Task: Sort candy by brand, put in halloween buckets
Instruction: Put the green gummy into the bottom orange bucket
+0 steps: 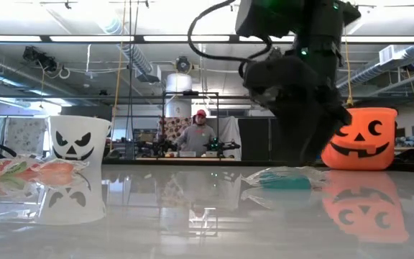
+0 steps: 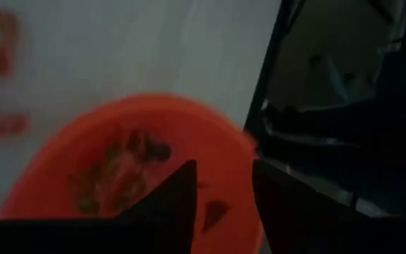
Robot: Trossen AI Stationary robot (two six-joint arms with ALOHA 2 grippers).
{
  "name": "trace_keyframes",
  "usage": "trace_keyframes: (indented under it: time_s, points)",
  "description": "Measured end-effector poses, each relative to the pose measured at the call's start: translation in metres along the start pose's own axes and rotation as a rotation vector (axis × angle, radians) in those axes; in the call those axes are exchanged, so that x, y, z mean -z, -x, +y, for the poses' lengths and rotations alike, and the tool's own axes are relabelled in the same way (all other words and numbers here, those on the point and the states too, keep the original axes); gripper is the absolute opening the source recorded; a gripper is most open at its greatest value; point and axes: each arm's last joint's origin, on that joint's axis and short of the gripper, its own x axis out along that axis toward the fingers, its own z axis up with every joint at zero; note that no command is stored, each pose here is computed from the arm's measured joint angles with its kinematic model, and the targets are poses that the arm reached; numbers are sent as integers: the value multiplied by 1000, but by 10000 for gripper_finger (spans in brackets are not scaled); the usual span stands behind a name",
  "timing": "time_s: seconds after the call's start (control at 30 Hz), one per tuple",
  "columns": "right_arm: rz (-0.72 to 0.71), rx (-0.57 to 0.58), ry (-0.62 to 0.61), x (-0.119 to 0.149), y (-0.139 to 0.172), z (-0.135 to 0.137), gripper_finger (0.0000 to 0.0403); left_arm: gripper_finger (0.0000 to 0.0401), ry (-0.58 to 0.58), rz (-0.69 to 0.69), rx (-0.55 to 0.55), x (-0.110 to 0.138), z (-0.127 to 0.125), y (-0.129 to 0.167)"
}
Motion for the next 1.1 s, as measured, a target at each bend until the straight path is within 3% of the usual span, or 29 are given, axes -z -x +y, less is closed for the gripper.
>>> trace_keyframes:
  time_s: [0.2,0.3,0.47,0.57,0.7,0.83,0.97,1.1]
  points:
    - [11,-32,-32,5,-12,-6,164,136,-83,-111,-56,-8,-6,21]
    - [15,-42,-45,6,-15,-8,124,135,-96,-160,-119,-10,-2,26]
    - [-7,-86,-41,4,-14,-4,23,135,-77,-260,-174,-22,2,27]
    - [-63,-159,-7,0,-9,8,16,135,-56,-369,-198,-30,4,28]
    - [-224,-307,111,-6,13,41,12,135,-85,-425,-182,-41,1,27]
    - [-440,-370,298,-8,45,73,7,136,-128,-461,-109,-53,-7,26]
    - [-655,-332,465,-7,78,96,8,143,-132,-516,-63,-67,-12,27]
    - [-759,-314,558,-10,102,108,6,159,-170,-578,-61,-85,-12,28]
